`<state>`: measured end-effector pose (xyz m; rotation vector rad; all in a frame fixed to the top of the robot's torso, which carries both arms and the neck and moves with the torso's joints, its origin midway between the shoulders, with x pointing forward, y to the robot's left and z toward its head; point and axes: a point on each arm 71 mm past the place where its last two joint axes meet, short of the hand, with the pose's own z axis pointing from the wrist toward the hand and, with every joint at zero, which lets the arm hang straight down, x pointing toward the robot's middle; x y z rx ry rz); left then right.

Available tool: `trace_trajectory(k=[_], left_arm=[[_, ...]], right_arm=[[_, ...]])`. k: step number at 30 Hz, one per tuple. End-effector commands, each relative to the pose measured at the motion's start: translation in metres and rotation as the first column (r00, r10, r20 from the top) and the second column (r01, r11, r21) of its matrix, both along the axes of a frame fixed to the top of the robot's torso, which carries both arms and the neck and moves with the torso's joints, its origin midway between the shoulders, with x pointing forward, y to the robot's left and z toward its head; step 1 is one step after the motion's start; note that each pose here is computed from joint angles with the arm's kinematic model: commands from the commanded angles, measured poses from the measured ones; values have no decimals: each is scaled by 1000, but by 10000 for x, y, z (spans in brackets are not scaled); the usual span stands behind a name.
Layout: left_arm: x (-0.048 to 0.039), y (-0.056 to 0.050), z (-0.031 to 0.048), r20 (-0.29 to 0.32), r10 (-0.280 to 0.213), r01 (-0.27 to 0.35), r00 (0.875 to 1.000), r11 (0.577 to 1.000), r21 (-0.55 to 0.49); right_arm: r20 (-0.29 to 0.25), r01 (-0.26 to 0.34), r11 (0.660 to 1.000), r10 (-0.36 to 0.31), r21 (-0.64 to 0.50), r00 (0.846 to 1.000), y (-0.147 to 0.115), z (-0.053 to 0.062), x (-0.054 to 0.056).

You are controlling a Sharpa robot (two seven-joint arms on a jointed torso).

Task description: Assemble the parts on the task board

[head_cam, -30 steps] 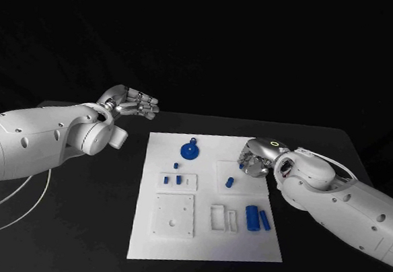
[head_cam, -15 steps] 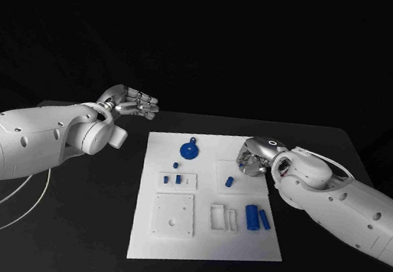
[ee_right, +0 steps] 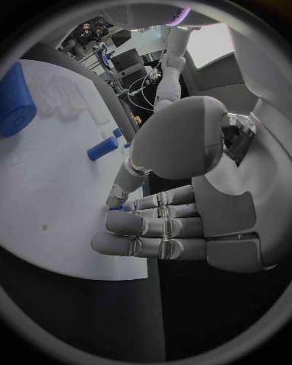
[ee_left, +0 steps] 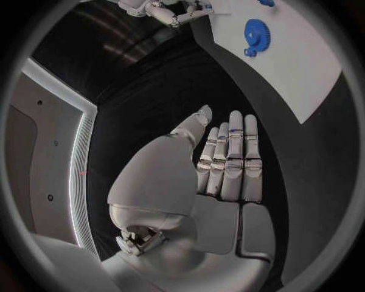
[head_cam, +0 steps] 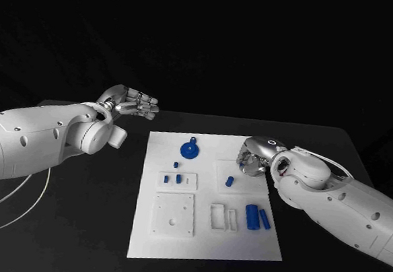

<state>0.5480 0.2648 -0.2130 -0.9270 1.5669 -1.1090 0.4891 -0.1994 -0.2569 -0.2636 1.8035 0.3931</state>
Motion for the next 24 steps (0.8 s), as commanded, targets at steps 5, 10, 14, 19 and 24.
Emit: trace_trajectory(k=[5, 10, 14, 19, 24], left_arm=[[2, -13, 9, -5, -15, 15, 1000, 1000, -12], [6, -1, 9, -4, -11, 11, 1000, 1000, -10], [11, 9, 9, -2, -8, 8, 1000, 1000, -7], [16, 6, 11, 5, -11, 11, 1000, 1000, 5], [22, 4, 11, 8, -11, 11, 1000, 1000, 9]], right_arm=[[21, 21, 998, -20, -58, 1000, 21, -56, -27], [53, 30, 998, -27, -47, 998, 33, -28, -25], [74, 33, 999, -31, -29, 997, 41, -5, -24], [85, 42, 999, -44, 20, 995, 28, 71, -19], [80, 54, 995, -61, 85, 995, 5, 209, 1]])
